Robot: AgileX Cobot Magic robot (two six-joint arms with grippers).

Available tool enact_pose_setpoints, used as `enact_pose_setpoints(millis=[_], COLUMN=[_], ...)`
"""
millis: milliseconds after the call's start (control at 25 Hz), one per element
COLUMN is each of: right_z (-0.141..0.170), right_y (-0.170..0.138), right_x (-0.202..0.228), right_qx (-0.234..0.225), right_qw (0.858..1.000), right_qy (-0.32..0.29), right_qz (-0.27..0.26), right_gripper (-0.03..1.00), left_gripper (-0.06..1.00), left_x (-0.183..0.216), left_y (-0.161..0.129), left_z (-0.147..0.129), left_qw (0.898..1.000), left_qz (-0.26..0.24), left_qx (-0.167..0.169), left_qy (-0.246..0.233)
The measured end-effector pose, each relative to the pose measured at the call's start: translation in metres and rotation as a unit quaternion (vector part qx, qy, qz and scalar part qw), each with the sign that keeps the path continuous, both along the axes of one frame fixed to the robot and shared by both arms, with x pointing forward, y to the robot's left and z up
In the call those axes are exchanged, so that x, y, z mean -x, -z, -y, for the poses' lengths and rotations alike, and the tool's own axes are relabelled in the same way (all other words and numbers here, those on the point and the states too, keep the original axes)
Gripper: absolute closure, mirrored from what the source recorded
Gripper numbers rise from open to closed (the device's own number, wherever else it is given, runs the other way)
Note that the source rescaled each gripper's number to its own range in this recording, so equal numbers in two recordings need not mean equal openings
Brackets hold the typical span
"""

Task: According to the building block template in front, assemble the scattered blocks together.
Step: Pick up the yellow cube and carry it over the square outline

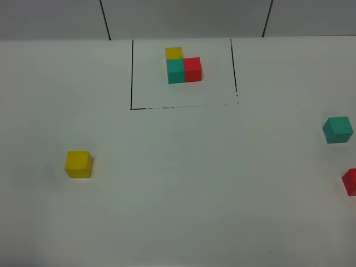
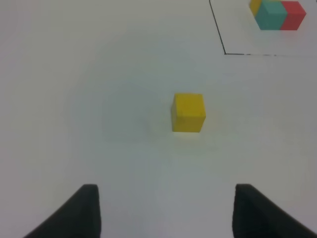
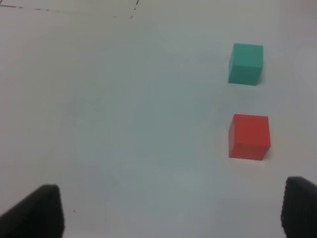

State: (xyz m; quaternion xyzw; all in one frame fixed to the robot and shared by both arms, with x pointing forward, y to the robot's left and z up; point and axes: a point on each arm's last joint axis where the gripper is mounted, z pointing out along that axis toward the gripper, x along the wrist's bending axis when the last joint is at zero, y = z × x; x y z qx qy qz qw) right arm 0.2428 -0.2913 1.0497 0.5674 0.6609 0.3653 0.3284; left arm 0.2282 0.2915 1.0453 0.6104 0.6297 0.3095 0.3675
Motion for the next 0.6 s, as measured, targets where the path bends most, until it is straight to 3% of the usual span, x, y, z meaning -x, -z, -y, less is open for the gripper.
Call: enact_pose_setpoints(millis=[600], right_z=[0.0], right_y=[0.0], right_x=[0.0], right_qx=[0.0], right_qw=[1.0], right_qy=[0.0], right_qz=[0.0], right_gripper=[0.2], left_gripper=[0.58], left_x=[-0.017], left_y=[-0.014], left_z=[-0.002], left_qw=[1.0], left_qz=[0.017], left_qx=[-0.01], left_qy=[-0.002])
